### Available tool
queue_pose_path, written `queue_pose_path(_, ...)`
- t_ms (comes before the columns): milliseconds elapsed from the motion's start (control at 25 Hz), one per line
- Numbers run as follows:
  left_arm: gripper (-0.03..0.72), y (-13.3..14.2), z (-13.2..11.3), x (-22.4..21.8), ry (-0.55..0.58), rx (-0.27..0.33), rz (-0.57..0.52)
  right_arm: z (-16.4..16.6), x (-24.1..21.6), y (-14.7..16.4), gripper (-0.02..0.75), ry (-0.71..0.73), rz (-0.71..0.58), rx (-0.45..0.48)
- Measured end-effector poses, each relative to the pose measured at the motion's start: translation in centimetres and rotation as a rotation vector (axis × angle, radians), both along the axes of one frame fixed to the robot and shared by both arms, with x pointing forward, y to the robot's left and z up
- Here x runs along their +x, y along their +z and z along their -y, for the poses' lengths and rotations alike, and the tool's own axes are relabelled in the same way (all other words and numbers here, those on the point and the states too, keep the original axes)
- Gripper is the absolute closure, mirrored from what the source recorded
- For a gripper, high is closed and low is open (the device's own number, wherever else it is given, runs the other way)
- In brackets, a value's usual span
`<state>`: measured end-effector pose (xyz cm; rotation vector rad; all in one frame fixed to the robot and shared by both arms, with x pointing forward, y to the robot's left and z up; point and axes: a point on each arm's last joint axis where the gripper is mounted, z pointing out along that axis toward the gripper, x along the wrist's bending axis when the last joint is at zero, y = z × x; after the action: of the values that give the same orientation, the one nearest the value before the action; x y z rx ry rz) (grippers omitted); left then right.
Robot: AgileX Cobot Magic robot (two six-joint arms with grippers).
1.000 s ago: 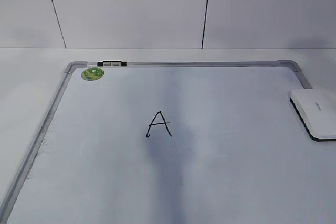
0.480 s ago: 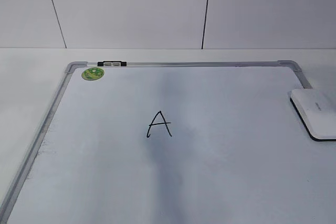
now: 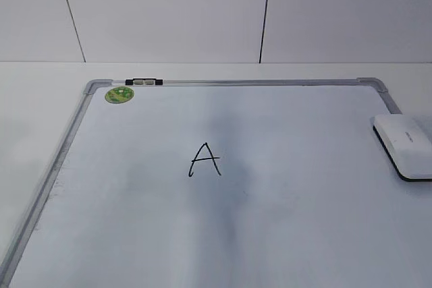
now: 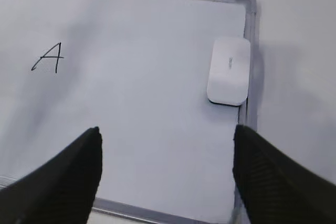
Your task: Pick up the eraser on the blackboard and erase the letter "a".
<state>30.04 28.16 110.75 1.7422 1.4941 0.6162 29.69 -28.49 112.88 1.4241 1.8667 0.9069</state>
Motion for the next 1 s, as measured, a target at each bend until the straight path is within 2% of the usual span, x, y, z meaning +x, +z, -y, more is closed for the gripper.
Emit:
queue_pose_path(240,0.097,-2.9,-0.8,-1.6,0.071,0.03,-0.054,-0.1,-0.8,-2.6,0.146,0.008,-0.034,0.016)
queue_pose_path(640,0.101,-3.1,-1.9,-4.1,0.171,0.036,0.047,-0.3,-2.6,-3.1,0.146,0.065,0.039,-0.006)
queue_pose_path(920,0.104,-3.3,-2.2,-5.8,0.191,0.022,0.095,-0.1,-4.7,-3.4,0.146,0.063,0.087,-0.016)
queue_pose_path(1000,0.106,-4.2,-2.3,-5.9,0.191,0.022,0.093,0.0,-5.5,-3.6,0.146,0.052,0.092,-0.019)
